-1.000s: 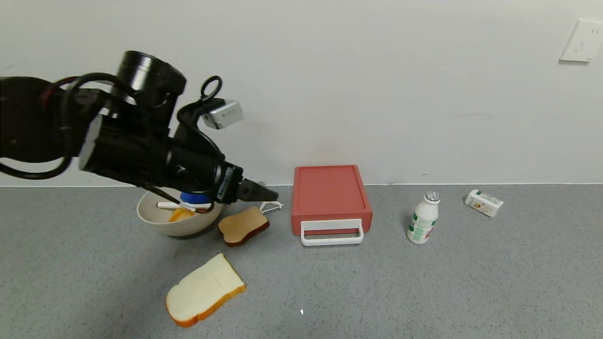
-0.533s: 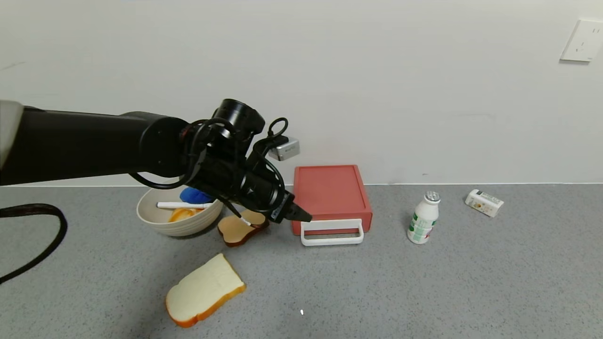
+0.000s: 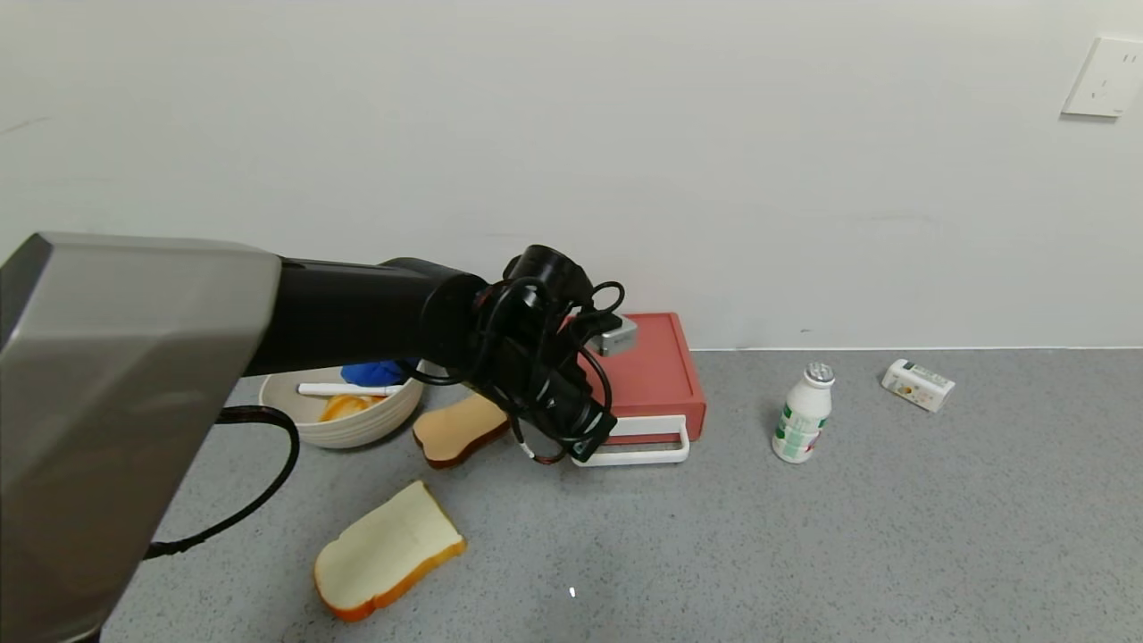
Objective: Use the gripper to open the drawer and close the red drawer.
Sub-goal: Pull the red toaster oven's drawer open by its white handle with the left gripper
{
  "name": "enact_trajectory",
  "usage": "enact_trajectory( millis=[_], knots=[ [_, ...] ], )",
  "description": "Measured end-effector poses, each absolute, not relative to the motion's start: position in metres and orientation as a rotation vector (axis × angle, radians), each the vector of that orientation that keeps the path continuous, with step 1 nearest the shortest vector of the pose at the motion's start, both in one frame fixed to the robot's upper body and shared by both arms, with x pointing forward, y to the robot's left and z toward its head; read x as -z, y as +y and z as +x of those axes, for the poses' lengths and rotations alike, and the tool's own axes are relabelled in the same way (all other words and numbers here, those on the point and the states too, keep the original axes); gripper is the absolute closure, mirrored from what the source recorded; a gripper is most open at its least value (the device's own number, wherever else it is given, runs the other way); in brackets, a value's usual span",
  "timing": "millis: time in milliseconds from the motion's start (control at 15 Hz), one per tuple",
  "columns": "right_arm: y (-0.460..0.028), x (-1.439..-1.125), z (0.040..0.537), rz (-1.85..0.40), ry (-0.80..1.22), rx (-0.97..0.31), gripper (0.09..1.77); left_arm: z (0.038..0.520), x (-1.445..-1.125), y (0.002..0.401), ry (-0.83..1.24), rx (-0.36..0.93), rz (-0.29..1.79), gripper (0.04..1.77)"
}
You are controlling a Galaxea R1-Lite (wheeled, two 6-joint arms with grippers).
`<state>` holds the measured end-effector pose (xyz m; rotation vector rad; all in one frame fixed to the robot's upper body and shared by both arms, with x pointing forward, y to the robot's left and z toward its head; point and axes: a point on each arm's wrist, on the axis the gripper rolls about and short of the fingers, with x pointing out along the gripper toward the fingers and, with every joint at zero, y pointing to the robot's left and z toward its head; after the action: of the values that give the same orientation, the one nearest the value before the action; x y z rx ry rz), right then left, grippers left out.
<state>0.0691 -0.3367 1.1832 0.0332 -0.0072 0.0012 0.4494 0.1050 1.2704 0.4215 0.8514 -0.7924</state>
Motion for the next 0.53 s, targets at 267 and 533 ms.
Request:
enact_trajectory(
  millis=[267,533],
  knots=[
    [-0.337,-1.183,0.069,0.033,-0.007,-0.002,0.16,0.463,-1.252,0.094,0.872,0.758,0.455,1.70],
    [-0.337,-1.183,0.069,0.033,-0.007,-0.001,0.16,0.476,-1.237,0.090,0.869,0.732,0.491,1.70]
  ],
)
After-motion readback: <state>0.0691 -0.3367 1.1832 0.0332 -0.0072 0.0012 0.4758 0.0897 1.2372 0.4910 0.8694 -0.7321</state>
